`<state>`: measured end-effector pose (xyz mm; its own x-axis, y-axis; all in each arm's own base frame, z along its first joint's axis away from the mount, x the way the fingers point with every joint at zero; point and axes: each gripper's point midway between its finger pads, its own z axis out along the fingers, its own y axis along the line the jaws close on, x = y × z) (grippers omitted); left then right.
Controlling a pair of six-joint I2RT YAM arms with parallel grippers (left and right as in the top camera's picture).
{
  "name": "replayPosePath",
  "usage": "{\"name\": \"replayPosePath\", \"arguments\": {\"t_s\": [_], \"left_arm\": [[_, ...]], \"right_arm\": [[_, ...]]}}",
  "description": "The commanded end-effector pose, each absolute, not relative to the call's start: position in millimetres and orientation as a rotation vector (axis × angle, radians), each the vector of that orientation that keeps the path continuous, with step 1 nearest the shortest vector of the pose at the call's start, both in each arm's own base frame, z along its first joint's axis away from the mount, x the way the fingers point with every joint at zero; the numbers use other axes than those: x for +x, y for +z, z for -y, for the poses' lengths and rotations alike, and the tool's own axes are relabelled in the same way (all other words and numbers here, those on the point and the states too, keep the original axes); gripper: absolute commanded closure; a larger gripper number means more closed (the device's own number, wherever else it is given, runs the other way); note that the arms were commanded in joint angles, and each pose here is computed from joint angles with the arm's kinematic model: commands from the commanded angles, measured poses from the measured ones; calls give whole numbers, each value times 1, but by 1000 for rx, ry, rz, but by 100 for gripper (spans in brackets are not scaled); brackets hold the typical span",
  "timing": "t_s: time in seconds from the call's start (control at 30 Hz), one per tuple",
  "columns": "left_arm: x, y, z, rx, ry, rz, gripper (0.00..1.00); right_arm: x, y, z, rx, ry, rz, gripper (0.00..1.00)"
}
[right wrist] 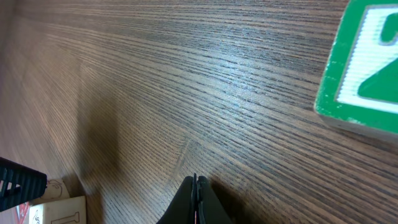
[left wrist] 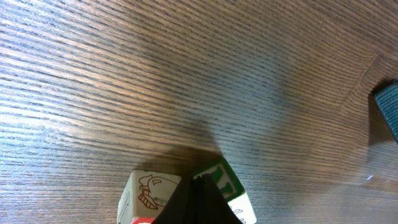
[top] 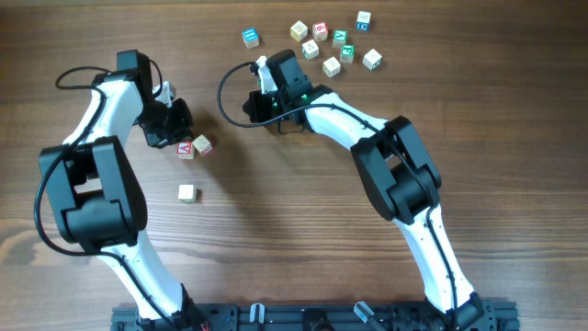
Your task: Form a circle
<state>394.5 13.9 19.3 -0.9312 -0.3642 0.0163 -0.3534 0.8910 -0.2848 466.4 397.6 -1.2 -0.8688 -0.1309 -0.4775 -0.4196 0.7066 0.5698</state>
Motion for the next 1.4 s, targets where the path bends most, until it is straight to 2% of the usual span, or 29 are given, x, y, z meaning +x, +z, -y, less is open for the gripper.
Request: {"name": "replayPosePath", "arguments": {"t_s": [0.0, 1.37], "left_arm": [[397, 21, -10, -579, -464, -3014, 96], [393, 21, -10, -591, -465, -3029, 96]], "right_arm": [[468, -33, -376, -357, 841, -2590, 96], [468, -33, -376, -357, 841, -2590, 96]]}}
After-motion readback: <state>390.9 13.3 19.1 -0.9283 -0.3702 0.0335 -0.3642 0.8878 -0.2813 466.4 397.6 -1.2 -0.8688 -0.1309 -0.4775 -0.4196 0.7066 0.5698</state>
